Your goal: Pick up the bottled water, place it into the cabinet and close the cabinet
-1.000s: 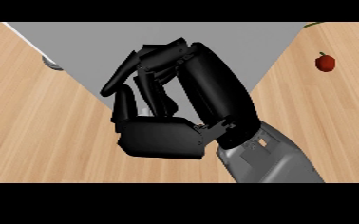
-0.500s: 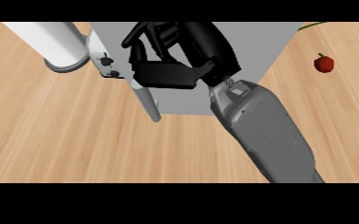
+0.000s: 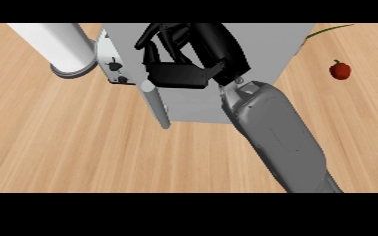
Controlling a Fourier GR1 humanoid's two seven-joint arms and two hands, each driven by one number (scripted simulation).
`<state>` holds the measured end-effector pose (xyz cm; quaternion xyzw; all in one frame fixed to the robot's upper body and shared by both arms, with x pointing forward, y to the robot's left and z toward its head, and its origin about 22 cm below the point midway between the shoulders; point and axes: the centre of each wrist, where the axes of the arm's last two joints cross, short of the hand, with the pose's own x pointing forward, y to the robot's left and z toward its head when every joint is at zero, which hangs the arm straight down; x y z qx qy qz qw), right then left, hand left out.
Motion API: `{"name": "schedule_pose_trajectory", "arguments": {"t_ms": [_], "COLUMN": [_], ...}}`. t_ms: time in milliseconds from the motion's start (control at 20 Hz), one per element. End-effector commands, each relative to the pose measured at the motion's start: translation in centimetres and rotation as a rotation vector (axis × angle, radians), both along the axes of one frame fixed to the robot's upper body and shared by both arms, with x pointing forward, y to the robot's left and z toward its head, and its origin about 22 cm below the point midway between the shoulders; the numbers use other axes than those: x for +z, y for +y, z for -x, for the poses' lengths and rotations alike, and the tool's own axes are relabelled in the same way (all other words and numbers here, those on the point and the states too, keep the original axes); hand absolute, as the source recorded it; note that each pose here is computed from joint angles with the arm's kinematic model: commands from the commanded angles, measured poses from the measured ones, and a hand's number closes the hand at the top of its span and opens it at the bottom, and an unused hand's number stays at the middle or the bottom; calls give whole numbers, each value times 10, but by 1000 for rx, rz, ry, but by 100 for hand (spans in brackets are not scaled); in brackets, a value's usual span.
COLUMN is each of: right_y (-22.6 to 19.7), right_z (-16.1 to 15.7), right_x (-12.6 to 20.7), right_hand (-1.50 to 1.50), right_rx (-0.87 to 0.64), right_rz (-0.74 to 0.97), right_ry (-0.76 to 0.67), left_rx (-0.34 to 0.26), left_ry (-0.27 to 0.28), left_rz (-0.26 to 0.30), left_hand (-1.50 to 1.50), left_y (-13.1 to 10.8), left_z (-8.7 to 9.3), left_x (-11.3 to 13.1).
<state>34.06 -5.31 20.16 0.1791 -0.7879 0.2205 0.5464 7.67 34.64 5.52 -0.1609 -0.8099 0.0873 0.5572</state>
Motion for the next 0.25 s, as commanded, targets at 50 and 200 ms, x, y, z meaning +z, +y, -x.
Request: {"name": "schedule_pose_trajectory", "arguments": {"t_ms": [50, 200], "right_y": [-27, -27], "right_z": [-44, -45], "right_x": [-25, -20], "right_hand": [150, 150], "right_rx": [-182, -179], "right_rz": [63, 44], "right_ry": [130, 128], "left_rx": [-14, -29], "left_ry": [-14, -12], "left_rz": [-5, 1], "left_hand": [150, 150], "left_y": [-1, -5], "left_z": [-8, -9], "left_x": [5, 5]}}
